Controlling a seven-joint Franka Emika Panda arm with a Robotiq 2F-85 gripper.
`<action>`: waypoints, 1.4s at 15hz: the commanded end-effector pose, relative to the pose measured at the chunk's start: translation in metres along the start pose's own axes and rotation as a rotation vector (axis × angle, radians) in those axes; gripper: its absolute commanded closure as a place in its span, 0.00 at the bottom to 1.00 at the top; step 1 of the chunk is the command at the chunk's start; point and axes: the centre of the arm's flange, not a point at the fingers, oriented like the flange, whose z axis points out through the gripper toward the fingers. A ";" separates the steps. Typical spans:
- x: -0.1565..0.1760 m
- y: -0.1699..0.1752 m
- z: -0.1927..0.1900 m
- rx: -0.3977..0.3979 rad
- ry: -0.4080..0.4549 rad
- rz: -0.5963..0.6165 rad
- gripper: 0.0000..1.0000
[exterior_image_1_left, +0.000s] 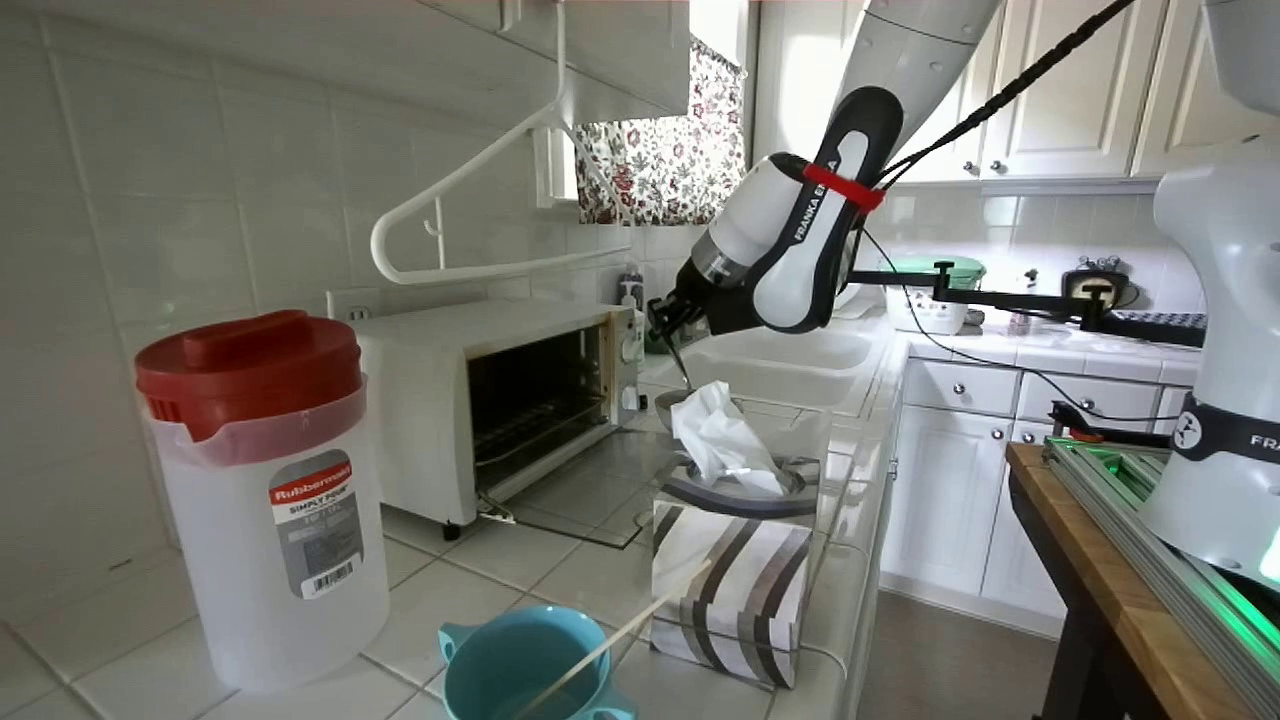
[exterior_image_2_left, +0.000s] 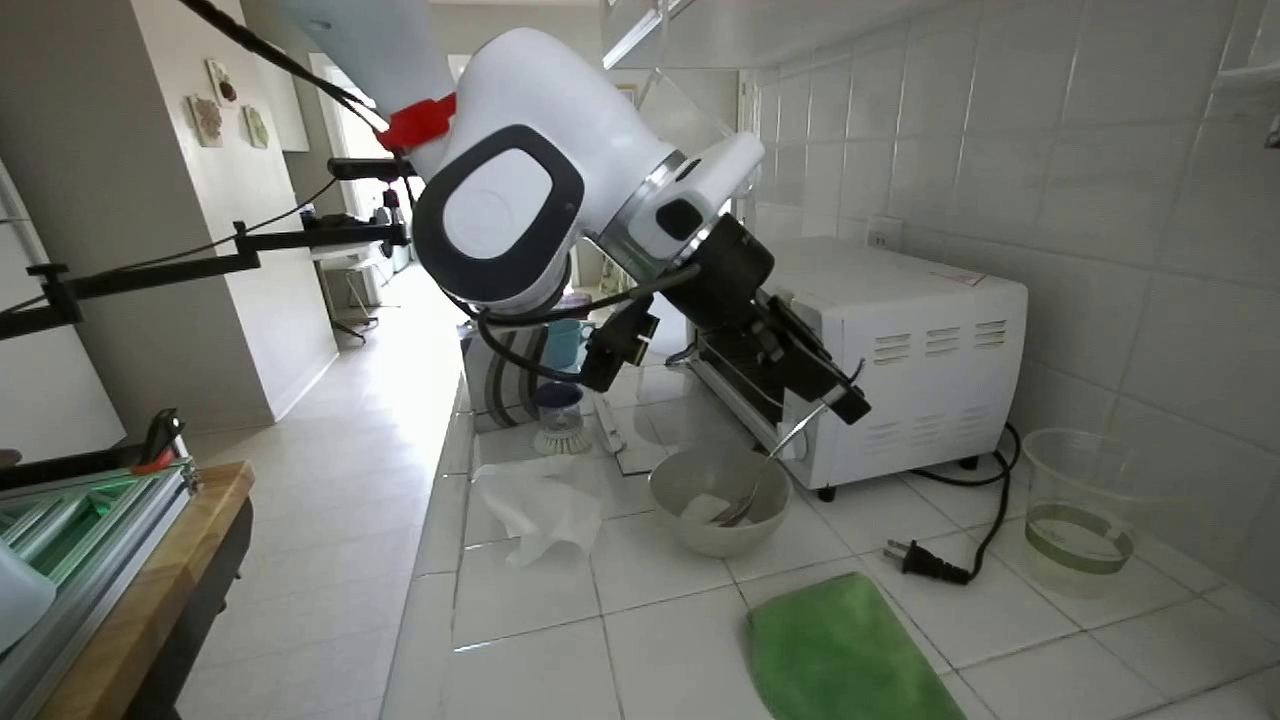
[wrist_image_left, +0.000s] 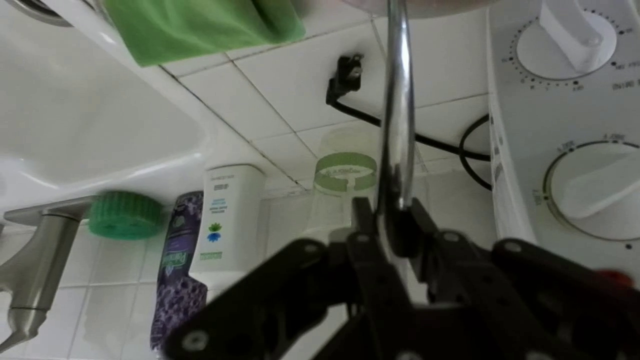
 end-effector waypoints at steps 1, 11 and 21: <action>-0.006 0.003 -0.002 0.000 0.039 0.033 0.95; -0.010 0.002 0.002 -0.011 0.023 0.072 0.95; -0.016 0.010 0.013 -0.056 -0.048 0.177 0.95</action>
